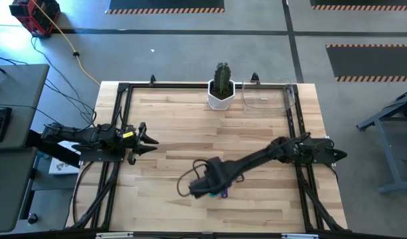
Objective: Nest measuring cups in basket
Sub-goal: Put the measuring cups into the transparent bin
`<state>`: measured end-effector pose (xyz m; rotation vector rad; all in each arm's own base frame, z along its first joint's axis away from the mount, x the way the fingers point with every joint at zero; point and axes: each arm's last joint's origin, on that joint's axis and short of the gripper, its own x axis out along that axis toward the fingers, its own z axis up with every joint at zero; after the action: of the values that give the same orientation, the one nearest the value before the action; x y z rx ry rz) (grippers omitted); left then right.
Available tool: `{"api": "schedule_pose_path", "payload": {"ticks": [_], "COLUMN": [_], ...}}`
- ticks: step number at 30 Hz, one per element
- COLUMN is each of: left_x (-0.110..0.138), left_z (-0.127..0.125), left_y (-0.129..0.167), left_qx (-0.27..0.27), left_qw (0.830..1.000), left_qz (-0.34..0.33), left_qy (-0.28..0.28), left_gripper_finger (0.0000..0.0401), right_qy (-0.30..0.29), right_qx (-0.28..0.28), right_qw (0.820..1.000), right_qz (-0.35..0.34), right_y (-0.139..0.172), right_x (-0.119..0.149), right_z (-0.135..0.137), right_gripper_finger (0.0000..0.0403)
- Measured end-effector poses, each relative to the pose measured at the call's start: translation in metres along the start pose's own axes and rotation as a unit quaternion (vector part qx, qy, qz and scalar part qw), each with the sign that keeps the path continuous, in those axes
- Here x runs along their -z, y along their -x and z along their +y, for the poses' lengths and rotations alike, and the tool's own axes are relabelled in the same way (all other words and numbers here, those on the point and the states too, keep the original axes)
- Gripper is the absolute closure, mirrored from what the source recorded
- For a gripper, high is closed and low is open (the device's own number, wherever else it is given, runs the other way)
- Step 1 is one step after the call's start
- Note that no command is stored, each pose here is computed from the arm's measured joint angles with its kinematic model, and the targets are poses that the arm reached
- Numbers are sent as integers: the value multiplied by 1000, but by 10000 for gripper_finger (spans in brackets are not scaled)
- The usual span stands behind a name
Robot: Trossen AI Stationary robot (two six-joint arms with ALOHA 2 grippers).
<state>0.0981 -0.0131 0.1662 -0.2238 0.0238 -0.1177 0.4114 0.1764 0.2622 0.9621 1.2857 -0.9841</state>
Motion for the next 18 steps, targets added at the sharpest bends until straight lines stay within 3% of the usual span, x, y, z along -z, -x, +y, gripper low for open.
{"api": "schedule_pose_path", "payload": {"ticks": [9, 18], "left_x": [0, 0], "left_z": [0, 0], "left_y": [0, 0], "left_qx": [0, 0], "left_qw": [1000, 1000], "left_qz": [0, 0], "left_qy": [0, 0], "left_gripper_finger": [298, 298], "right_qy": [-66, -127], "right_qx": [15, 36], "right_qw": [997, 989], "right_qz": [-29, -61], "right_y": [-10, -27], "right_x": [50, 83], "right_z": [-10, -23], "right_gripper_finger": [321, 321]}}
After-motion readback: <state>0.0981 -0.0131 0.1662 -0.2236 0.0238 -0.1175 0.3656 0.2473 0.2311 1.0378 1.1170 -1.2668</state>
